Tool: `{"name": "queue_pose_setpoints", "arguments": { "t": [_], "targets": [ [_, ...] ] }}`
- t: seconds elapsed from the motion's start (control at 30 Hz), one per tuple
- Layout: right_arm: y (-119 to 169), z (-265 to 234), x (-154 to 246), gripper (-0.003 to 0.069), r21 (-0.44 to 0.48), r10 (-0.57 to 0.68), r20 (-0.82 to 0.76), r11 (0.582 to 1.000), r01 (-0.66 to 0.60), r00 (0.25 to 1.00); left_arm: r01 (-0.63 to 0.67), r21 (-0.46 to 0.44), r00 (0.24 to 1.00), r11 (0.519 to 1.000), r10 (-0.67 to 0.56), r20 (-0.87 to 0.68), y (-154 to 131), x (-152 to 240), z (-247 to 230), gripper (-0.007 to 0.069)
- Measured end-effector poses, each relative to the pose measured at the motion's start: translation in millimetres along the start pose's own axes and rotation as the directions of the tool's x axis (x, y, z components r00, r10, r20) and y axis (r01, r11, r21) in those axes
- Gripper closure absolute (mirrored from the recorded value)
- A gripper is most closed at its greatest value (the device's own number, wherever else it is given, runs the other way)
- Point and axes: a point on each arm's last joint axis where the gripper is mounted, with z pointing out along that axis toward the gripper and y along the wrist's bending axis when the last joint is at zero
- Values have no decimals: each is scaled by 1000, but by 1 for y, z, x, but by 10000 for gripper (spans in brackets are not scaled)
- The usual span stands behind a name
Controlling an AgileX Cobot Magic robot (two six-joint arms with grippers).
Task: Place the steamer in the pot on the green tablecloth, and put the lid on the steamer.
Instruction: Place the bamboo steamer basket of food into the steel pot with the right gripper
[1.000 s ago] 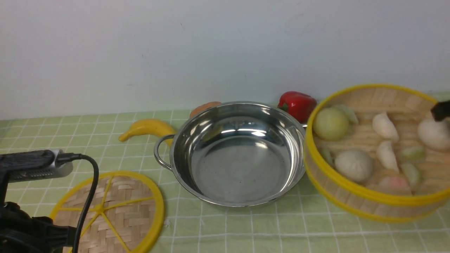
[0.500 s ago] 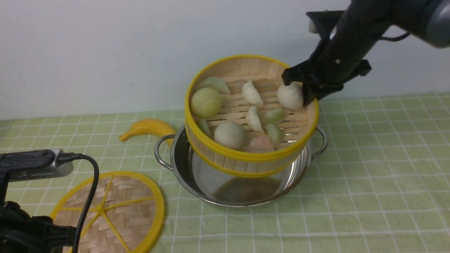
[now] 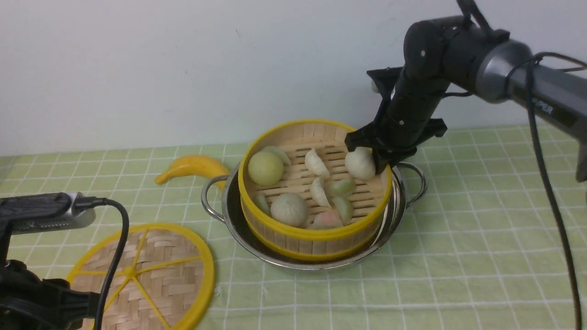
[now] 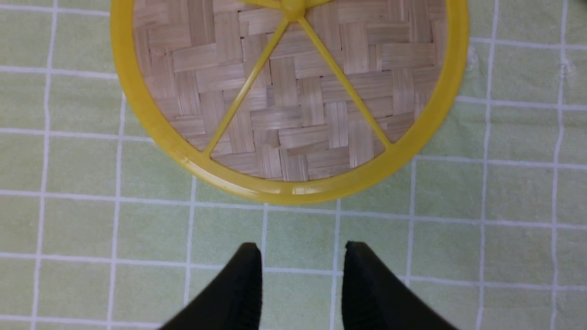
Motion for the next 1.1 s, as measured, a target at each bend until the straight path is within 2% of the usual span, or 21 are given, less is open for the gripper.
{"name": "queue_pose_setpoints", "arguments": {
  "t": [0.17,0.8,0.97,1.03,1.07,1.1],
  "targets": [
    [-2,13,1,601,14,-2,-25,1000,2,1000,-1,2,1000,1000,1,15,0,-1,0,382],
    [3,13,1,596,-2,-4,-15,1000,4,1000,-8,15,994,1000,6,111,-2,-11,0,382],
    [5,13,-1,531,-28,6,6,1000,-6,1000,-8,10,997,1000,7,71,-2,-16,13,382],
    [6,12,-2,475,-35,13,9,999,-13,1000,-8,7,999,1000,8,48,-3,-21,24,382],
    [6,11,-2,470,-35,14,9,999,-14,1000,-8,7,999,1000,8,47,-3,-22,25,382],
    [7,10,-2,420,-42,17,10,999,-17,1000,-8,6,999,1000,8,38,-4,-26,33,382]
  ]
}}
